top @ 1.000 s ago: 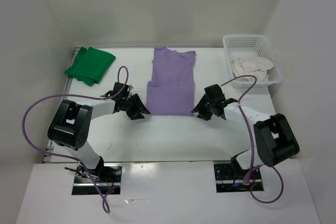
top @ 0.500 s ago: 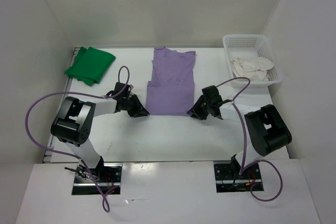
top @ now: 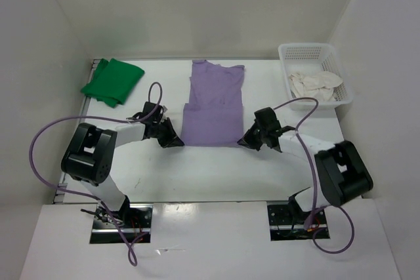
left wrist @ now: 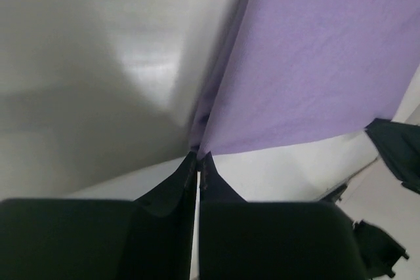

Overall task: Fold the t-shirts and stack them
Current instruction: Grab one side of the 2/3 rectangular tshirt with both arms, then fold the long partially folded tshirt into a neat square

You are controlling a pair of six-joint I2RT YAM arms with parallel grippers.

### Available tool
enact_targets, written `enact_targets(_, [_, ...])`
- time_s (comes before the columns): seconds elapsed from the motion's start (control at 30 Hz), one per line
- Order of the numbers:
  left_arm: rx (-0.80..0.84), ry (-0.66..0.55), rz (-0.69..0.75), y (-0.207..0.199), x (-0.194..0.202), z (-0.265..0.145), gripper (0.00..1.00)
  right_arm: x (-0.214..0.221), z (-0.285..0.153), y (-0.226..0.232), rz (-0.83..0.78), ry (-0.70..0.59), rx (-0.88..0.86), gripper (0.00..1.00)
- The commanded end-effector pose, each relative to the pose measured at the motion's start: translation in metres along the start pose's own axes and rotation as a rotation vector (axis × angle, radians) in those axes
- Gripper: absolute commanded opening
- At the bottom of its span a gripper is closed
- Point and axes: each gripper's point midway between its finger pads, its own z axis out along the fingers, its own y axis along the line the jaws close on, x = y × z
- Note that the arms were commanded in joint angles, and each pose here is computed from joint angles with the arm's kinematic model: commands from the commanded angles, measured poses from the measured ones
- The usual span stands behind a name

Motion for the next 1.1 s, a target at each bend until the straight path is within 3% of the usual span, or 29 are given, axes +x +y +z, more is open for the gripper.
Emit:
enact_targets(0.0, [-0.003,0.084,0.030,0.004,0.032,-0.028,0.00,0.014,-0.030,-0.010,0.033,-0.009,0.028,0.00])
enact_targets(0.07, [-0.006,0.189,0.014,0.014,0.066,-0.047,0.00,0.040,-0.043,-0.022,0.029,0.044,0.052,0.00])
enact_targets(0.17, [0.023,0.251,0.016,0.007,0.096,-0.086,0.00,0.061,-0.073,-0.024,0.058,0.090,0.019,0.00])
enact_targets(0.37, [0.035,0.260,0.068,-0.001,0.104,-0.118,0.00,0.058,-0.113,-0.011,0.033,0.071,-0.065,0.00])
enact_targets(0.53, [0.002,0.049,0.161,-0.036,0.027,-0.133,0.00,-0.006,-0.105,0.043,-0.072,-0.025,-0.070,0.00])
enact_targets(0.57, [0.061,-0.037,0.203,-0.064,-0.002,-0.142,0.00,-0.019,-0.102,0.048,-0.087,-0.049,-0.075,0.00])
enact_targets(0.67, [0.102,-0.120,0.186,-0.088,-0.048,-0.129,0.00,-0.065,-0.081,0.065,-0.075,-0.097,-0.074,0.00])
enact_targets(0.83, [0.081,-0.212,0.149,-0.104,-0.114,-0.095,0.00,-0.124,-0.047,0.094,-0.097,-0.146,-0.081,0.00])
enact_targets(1.07, [0.055,-0.298,0.148,-0.108,-0.172,-0.053,0.00,-0.185,-0.001,0.112,-0.079,-0.199,-0.079,0.00])
